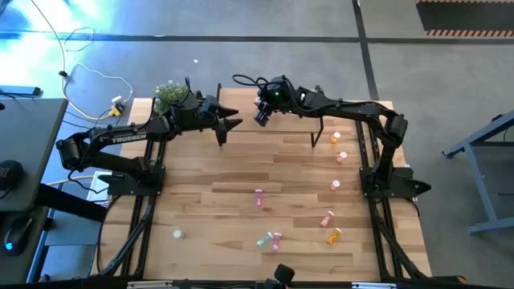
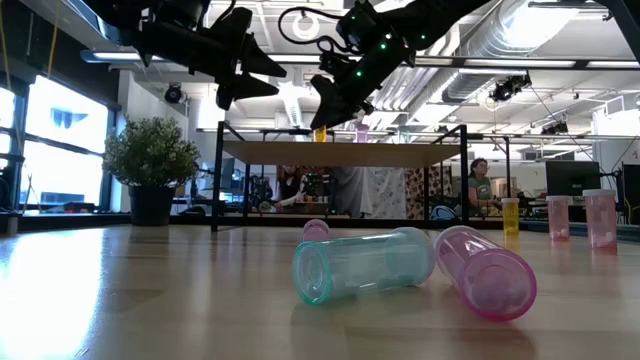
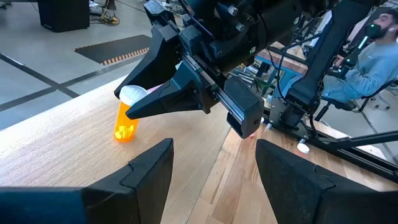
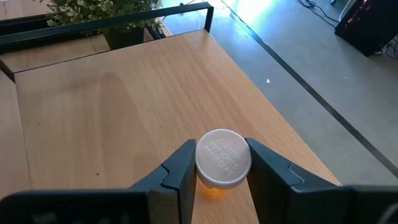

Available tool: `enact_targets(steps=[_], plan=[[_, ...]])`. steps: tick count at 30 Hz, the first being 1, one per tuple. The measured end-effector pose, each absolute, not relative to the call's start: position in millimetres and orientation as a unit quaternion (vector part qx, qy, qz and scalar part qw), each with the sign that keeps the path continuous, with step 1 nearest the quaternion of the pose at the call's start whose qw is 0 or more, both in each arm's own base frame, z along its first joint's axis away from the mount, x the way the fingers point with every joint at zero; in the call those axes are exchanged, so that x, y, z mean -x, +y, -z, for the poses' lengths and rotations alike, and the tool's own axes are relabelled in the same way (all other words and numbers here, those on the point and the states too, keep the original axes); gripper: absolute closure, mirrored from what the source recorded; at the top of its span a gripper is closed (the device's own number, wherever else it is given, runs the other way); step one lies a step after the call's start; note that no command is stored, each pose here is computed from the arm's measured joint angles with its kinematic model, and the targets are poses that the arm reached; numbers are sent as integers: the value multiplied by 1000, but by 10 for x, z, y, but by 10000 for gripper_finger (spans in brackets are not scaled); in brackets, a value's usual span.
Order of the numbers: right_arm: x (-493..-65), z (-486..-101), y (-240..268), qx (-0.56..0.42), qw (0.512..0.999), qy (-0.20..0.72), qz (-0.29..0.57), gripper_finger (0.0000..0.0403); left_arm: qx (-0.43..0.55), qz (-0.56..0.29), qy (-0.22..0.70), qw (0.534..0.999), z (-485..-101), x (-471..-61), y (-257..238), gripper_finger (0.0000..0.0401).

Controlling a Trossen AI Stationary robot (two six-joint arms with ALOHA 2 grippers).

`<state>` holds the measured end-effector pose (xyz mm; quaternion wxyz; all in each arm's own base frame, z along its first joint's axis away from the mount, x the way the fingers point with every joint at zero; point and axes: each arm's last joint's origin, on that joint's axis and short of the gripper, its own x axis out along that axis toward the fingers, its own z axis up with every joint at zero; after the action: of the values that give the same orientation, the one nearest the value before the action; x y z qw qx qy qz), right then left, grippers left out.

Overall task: Pick and place medicine bottles onto shelf by color
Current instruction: Put the middle orange pill bottle on the shelf

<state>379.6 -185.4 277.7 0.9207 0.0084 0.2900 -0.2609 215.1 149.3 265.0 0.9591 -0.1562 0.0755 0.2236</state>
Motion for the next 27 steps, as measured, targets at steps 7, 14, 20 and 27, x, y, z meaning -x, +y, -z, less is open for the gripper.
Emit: enact_targets(steps=[7,14,20,27], plan=[[-3796,-2778,-1854,2,921,292,258,295,156,-224,76,959,-2650,-2151,1493,184],[-3794,-2779,-1860,11,920,295,260,295,156,-224,75,959,-2651,-2151,1493,184],[-3793,-2779,-1863,19,919,297,258,295,156,-223,75,959,-2651,-2152,1492,184],[-3770,-2779,-1909,14,920,295,258,294,156,-223,75,959,-2651,-2152,1492,184]])
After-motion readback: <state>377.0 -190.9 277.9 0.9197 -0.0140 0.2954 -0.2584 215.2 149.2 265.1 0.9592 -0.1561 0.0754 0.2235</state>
